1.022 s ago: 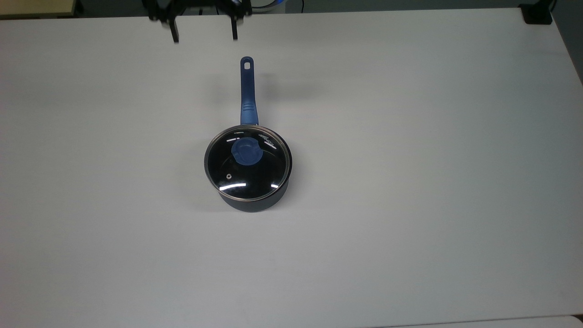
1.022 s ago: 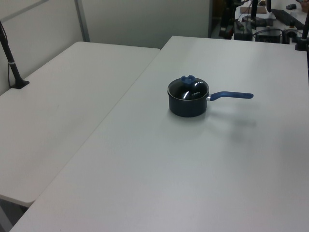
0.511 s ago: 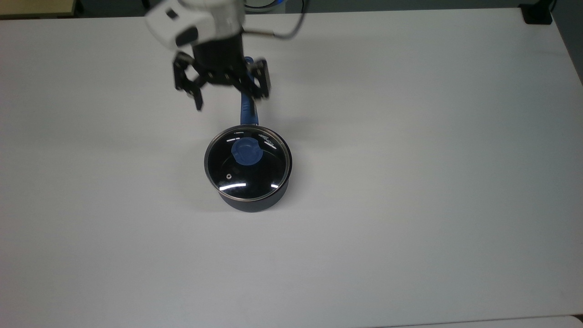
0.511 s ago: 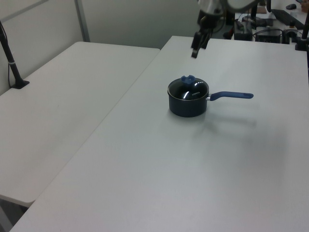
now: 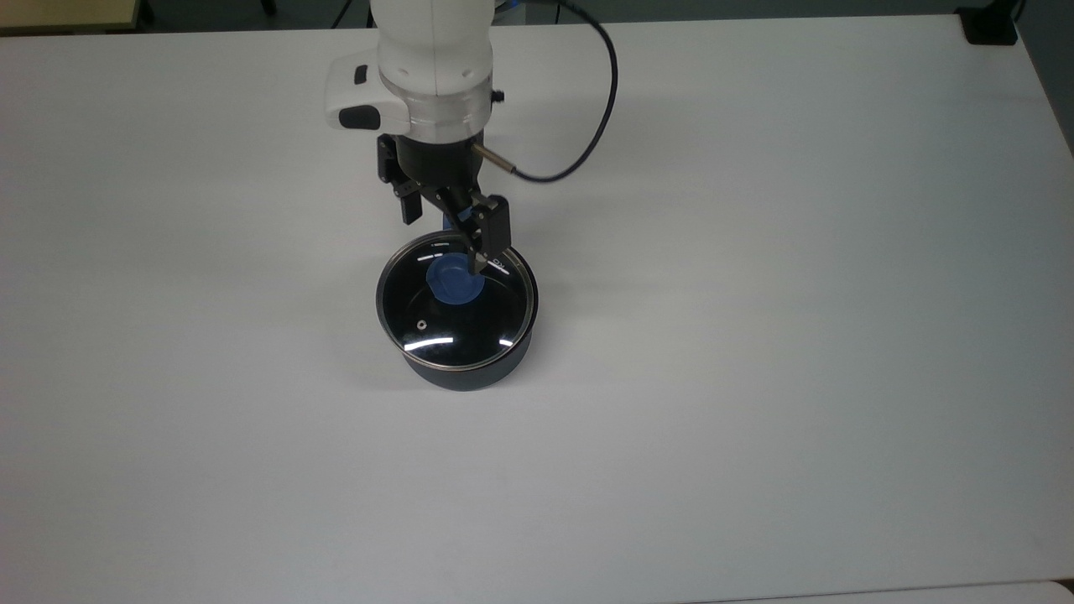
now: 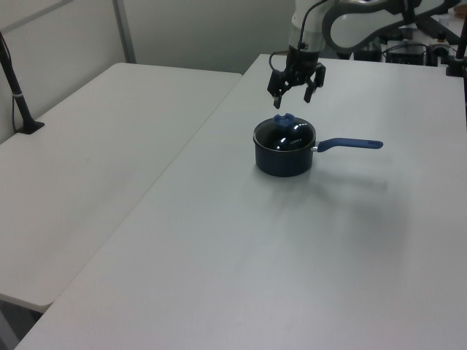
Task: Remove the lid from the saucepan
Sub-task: 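Move the gripper down over the saucepan to the blue lid knob, then close the gripper on the blue knob of the glass lid, then lift the glass lid up off the saucepan rim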
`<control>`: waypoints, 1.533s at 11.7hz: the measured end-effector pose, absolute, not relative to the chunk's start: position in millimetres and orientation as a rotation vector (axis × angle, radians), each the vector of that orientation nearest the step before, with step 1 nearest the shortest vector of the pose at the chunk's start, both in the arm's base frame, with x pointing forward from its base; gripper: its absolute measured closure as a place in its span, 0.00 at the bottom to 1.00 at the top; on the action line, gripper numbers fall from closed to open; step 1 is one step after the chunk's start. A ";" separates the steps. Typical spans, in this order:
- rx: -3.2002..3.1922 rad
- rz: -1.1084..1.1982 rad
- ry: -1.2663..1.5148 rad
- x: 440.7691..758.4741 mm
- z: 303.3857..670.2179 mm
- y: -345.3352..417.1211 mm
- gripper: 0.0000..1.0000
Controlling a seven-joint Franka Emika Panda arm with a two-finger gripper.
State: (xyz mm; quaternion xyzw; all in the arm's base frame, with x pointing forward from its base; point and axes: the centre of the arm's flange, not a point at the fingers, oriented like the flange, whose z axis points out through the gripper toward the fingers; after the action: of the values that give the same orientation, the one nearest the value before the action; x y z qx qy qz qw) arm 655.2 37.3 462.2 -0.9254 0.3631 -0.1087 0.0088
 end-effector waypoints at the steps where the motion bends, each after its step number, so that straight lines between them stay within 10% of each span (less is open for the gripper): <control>1: -2.856 -0.323 1.239 655.6 450.6 42.9 0.00; 7: -2.690 -0.386 1.441 676.1 402.3 48.3 0.06; 11: -2.697 -0.399 1.421 677.0 407.1 47.7 0.48; 18: -3.071 -0.205 0.935 623.8 500.9 2.5 0.56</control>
State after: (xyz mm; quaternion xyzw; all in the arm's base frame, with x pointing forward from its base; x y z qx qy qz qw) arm 623.8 2.5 500.9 -0.9540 0.2904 -0.0636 -0.0375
